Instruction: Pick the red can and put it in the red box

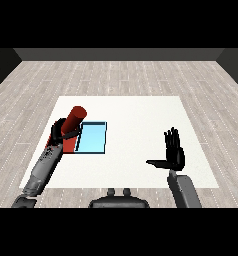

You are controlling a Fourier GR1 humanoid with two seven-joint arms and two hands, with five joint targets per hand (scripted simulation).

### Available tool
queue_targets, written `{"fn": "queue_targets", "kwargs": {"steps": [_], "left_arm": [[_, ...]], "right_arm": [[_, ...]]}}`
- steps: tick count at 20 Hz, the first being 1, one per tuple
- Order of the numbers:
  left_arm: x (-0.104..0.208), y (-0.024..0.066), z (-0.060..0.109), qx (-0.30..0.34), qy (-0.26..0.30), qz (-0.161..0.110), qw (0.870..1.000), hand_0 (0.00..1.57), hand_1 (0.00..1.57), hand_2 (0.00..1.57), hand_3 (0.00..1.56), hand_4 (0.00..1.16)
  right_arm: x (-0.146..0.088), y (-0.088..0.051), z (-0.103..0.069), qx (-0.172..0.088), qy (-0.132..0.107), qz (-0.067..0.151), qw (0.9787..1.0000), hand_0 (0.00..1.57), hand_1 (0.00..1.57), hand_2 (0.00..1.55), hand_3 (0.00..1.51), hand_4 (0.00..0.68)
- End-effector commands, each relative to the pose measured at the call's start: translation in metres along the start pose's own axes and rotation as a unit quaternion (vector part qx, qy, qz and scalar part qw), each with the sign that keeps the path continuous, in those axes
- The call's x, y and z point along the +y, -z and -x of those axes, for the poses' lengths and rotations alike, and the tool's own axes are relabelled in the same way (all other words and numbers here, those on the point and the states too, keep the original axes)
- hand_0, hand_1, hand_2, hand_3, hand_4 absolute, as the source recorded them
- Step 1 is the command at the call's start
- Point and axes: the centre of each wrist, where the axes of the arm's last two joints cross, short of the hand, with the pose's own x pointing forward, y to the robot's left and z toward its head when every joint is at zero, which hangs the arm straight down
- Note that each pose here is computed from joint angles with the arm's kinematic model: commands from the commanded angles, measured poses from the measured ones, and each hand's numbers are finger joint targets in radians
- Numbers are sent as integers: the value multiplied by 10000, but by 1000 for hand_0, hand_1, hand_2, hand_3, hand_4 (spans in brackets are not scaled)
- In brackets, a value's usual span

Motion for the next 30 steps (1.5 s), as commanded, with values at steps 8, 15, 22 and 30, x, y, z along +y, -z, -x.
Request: {"fn": "queue_targets", "kwargs": {"steps": [8,15,22,30], "left_arm": [[725,217,848,2310,1986,-262,9521,1509,1509,1426,1363,972],[501,2,1184,3045,2423,218,9209,963,963,914,0,724],[721,-172,1363,3357,2703,1188,8945,0,0,0,0,0],[517,383,863,1571,-222,-339,9867,0,0,0,0,0]], "right_arm": [[-70,86,192,65,38,121,9999,0,0,0,0,0],[-55,273,379,137,-200,181,9995,0,0,0,0,0],[89,307,516,-24,-44,163,9999,0,0,0,0,0],[1,345,404,3,93,35,10000,0,0,0,0,0]]}}
